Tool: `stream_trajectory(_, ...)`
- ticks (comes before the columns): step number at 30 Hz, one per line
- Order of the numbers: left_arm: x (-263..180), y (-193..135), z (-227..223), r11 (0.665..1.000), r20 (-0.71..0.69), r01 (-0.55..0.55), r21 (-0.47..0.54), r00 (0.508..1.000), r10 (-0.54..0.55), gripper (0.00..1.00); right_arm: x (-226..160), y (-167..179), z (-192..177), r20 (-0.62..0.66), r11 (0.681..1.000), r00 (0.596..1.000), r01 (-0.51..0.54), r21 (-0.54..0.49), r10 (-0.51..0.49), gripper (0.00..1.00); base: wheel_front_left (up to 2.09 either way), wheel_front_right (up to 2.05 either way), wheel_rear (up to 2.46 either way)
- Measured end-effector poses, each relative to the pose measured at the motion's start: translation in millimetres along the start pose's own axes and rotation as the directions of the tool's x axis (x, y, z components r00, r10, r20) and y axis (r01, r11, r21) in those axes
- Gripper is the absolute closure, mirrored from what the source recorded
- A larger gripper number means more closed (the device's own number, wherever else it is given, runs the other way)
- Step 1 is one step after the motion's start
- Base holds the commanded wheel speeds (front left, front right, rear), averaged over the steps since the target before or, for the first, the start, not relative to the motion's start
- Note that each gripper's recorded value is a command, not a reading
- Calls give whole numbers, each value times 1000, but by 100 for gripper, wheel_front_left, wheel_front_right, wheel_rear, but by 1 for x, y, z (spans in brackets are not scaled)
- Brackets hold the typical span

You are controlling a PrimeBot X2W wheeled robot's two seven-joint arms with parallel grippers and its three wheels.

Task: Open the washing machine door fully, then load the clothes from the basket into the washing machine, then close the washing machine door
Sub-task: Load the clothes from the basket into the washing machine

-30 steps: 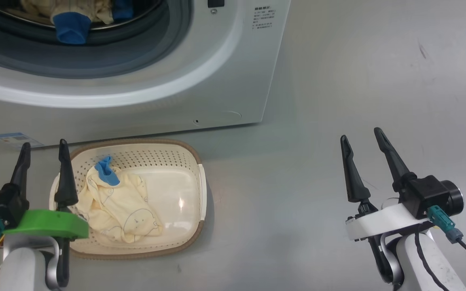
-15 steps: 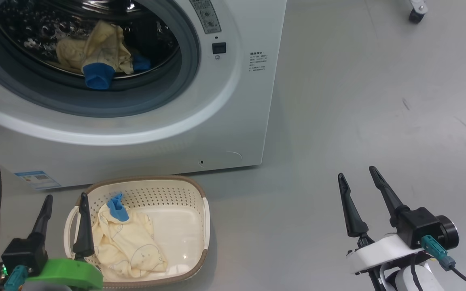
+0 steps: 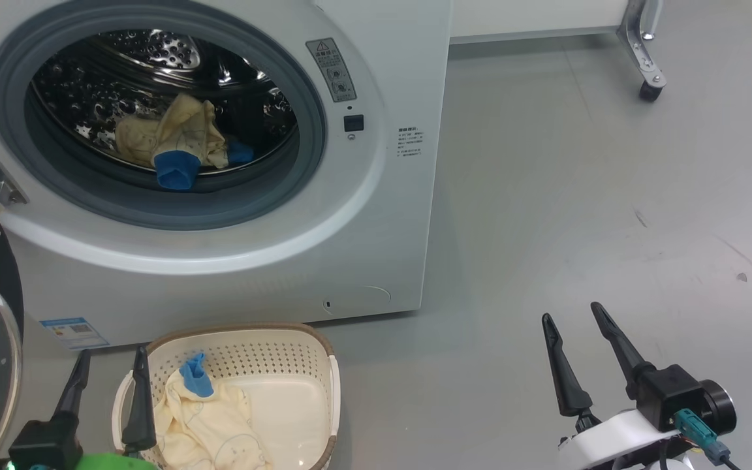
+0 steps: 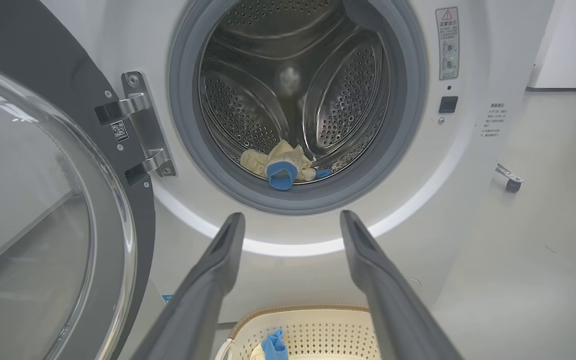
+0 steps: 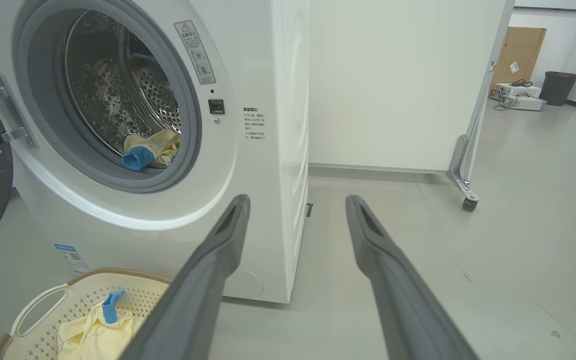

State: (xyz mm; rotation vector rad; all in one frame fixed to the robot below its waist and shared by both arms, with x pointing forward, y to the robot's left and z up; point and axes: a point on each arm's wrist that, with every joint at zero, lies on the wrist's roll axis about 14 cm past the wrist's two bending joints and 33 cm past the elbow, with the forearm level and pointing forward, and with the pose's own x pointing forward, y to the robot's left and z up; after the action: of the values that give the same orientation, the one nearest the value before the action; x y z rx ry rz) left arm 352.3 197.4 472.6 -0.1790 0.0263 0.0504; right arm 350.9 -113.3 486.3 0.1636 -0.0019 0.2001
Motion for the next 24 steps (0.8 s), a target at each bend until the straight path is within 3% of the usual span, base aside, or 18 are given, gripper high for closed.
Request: stream_trajectory(24,-14,-5,14,1000,44,12,7,999,-12,0,-13,0,7,21,1000,1000,11,-3,-11,0,0,0,0)
